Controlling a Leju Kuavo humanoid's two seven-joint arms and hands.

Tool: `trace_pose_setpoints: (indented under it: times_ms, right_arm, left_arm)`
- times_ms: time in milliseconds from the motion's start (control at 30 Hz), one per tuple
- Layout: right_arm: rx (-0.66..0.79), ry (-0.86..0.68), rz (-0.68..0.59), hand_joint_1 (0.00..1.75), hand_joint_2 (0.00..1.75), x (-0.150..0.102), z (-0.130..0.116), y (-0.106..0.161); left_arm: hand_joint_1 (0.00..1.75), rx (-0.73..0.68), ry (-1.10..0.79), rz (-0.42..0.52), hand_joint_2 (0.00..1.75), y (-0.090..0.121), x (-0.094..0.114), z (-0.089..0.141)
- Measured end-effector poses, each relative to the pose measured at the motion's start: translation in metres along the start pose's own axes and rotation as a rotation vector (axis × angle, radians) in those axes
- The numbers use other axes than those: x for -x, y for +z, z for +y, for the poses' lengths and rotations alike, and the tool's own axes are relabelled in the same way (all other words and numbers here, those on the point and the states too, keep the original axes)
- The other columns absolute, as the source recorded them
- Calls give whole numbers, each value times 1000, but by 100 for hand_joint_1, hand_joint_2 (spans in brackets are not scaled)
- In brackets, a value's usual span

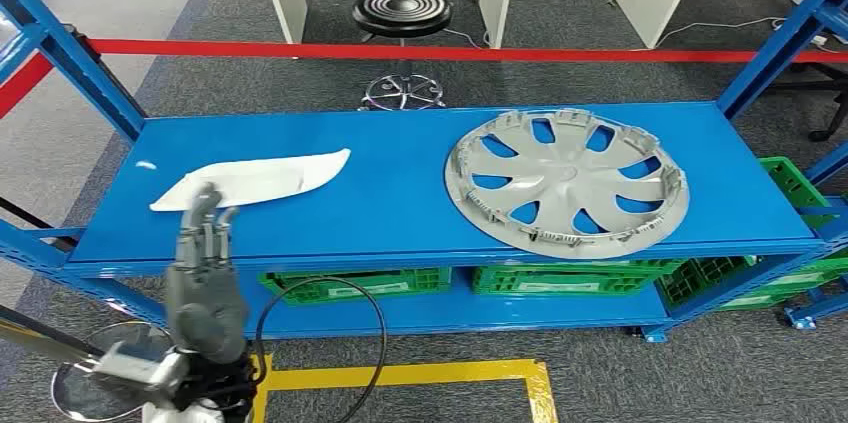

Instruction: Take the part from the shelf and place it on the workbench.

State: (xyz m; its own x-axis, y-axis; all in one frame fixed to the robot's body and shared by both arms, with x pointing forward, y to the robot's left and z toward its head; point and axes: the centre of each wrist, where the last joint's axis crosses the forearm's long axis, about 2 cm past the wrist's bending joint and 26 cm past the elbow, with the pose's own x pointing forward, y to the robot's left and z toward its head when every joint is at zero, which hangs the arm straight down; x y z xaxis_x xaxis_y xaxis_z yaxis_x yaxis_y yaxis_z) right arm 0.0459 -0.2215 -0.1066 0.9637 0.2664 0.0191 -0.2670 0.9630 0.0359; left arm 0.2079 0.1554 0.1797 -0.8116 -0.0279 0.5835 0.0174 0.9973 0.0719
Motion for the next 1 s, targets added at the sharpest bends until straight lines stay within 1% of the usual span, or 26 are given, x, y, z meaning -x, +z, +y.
trace_pose_setpoints:
  times_ms: [267,400,667,800,1000]
  right_arm:
    - [-1,53,4,0,0,-1,0,0]
    - [-2,76,2,0,0,-1,1,0]
    - [-1,101,-9,0,0,-1,0,0]
    - [1,115,-10,0,0,-1,0,0]
    - [2,128,-8,0,0,-2,0,0]
  left_arm:
    - [0,103,-82,90,0,4,21,-4]
    - [0,136,-108,126,175,3,32,-5]
    - [0,232,-191,168,175,-2,49,-7]
    - [0,261,-266,192,0,-3,56,-6]
    - [0,268,-431,186,0,-1,65,-5]
